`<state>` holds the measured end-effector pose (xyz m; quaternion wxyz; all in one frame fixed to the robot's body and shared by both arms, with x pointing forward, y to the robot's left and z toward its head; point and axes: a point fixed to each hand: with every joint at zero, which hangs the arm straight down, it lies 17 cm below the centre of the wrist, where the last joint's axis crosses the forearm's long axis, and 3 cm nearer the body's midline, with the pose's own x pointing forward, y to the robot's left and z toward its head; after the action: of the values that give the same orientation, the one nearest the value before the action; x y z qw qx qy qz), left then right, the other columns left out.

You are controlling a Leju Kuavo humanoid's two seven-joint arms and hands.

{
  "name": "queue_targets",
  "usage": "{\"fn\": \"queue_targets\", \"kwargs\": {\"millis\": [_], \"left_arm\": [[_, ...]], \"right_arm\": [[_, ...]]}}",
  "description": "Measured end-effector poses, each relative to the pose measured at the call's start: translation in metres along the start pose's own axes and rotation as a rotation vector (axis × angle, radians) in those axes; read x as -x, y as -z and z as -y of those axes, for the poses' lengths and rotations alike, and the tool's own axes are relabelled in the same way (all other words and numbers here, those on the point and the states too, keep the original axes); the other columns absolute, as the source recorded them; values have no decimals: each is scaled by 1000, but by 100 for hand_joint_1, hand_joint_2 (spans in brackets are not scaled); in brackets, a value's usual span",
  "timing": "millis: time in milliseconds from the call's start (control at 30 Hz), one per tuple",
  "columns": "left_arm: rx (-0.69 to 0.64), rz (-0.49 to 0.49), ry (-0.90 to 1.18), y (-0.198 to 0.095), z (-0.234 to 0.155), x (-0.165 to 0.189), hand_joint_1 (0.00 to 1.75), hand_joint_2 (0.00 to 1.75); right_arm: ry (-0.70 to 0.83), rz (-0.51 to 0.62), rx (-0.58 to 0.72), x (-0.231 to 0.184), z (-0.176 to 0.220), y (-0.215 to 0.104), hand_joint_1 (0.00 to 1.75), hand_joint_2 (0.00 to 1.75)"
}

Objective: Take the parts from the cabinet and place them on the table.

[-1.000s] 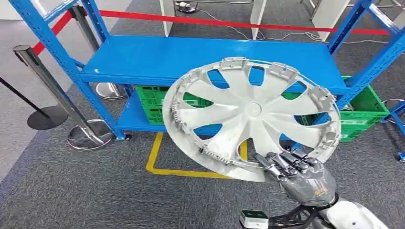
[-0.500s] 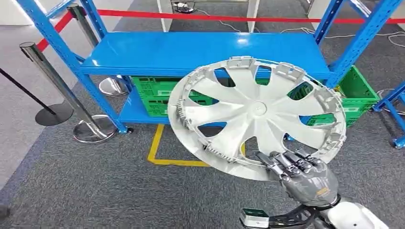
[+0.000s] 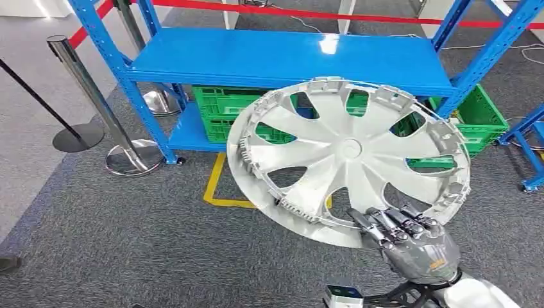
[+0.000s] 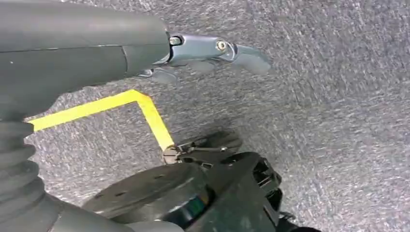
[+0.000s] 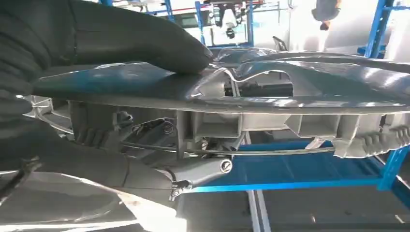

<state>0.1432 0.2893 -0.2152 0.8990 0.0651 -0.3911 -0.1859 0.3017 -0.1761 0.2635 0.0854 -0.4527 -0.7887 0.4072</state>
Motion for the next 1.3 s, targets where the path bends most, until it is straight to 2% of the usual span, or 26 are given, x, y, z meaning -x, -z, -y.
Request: {"fn": "queue_targets", "kwargs": {"millis": [300,1300], "left_arm": [[21,29,8,6,7,-12,0,175],[9,8,86,4,0,-4,0,175]], "right_arm": [[2,-4,4,0,2,0,175,175],[6,-19,-7,-5,7,-8,175,175]]}}
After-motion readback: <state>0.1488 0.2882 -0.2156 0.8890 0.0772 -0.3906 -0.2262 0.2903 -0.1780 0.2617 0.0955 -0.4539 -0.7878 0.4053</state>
